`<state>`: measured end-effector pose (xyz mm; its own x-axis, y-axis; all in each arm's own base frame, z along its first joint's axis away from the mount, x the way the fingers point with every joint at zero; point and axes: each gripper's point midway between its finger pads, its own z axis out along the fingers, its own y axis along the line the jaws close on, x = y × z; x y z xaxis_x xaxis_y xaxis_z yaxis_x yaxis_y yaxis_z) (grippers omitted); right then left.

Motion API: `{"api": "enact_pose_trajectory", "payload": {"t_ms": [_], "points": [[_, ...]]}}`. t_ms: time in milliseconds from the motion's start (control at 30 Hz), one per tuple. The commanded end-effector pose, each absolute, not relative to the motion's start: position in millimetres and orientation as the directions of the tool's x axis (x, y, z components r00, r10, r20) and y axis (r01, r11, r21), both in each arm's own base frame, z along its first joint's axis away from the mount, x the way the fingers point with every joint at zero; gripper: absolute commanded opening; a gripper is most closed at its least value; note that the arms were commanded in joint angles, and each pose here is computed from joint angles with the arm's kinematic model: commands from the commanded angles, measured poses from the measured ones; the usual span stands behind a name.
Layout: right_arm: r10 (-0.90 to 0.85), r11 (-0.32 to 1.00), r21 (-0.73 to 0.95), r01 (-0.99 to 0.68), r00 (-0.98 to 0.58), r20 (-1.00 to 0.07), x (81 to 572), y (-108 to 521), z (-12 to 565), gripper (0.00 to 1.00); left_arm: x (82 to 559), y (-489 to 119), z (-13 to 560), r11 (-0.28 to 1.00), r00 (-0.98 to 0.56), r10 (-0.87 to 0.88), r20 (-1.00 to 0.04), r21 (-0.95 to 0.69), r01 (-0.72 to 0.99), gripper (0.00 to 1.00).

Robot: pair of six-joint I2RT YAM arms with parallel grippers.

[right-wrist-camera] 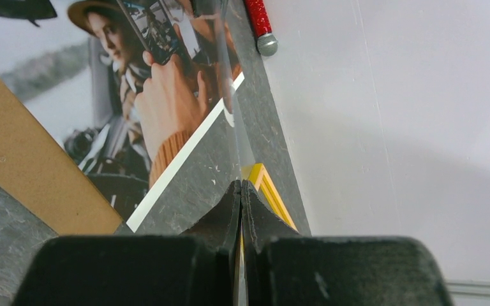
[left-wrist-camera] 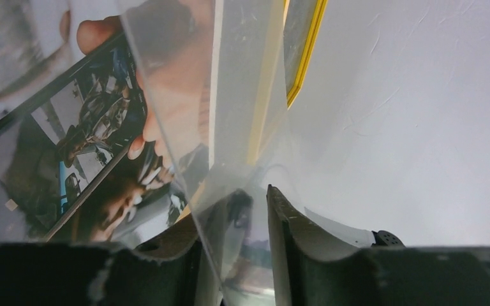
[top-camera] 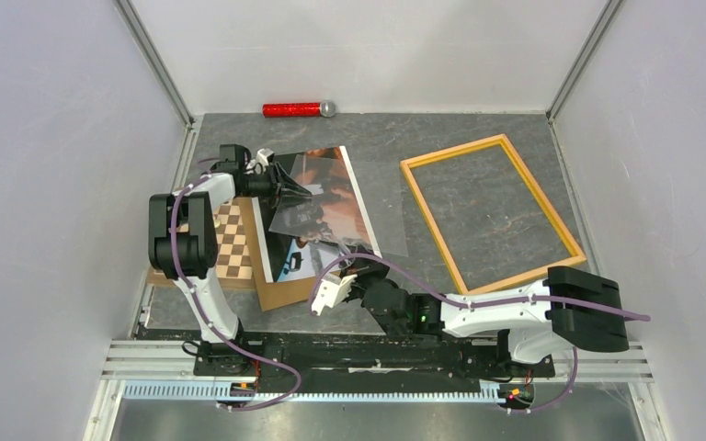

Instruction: Put the photo into the frame

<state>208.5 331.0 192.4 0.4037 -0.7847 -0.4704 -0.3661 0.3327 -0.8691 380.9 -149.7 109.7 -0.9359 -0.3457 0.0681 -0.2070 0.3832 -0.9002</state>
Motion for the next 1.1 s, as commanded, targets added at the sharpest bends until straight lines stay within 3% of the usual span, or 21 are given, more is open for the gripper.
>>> {"api": "enact_pose_trajectory", "payload": {"t_ms": [0,333,400,533,667,867,1067], "points": [[-0.762,0.383,-0.846,-0.371,0.392,-0.516,208.3,324.7,190.0,0.02,383.0,-149.4,142.9,0.353,-0.942,-0.336,0.015,-0.925,-0.14,0.32],[-0.761,0.326,-0.812,-0.484,0.375,-0.529,197.3,325.0,141.8,0.24,386.8,-146.1,143.9,0.373,-0.947,-0.321,-0.013,-0.921,-0.114,0.03],[-0.757,0.315,-0.799,-0.512,0.372,-0.537,194.1,326.8,135.8,0.29,387.4,-145.4,143.7,0.383,-0.948,-0.316,-0.026,-0.918,-0.103,0.02],[-0.736,0.291,-0.755,-0.588,0.366,-0.569,184.5,333.6,126.0,0.52,388.4,-143.7,143.6,0.406,-0.95,-0.305,-0.064,-0.911,-0.069,0.02],[-0.707,0.264,-0.698,-0.666,0.359,-0.61,172.2,341.7,122.8,0.68,389.7,-139.9,144.0,0.444,-0.949,-0.29,-0.126,-0.896,-0.017,0.02],[-0.661,0.301,-0.648,-0.699,0.337,-0.67,171.3,345.4,147.1,0.74,390.7,-136.6,153.2,0.482,-0.936,-0.267,-0.228,-0.873,0.075,0.02],[-0.583,0.503,-0.512,-0.696,0.164,-0.795,221.7,328.9,191.9,0.75,389.4,-138.4,176.8,0.476,-0.896,-0.271,-0.352,-0.858,0.193,0.02]]}}
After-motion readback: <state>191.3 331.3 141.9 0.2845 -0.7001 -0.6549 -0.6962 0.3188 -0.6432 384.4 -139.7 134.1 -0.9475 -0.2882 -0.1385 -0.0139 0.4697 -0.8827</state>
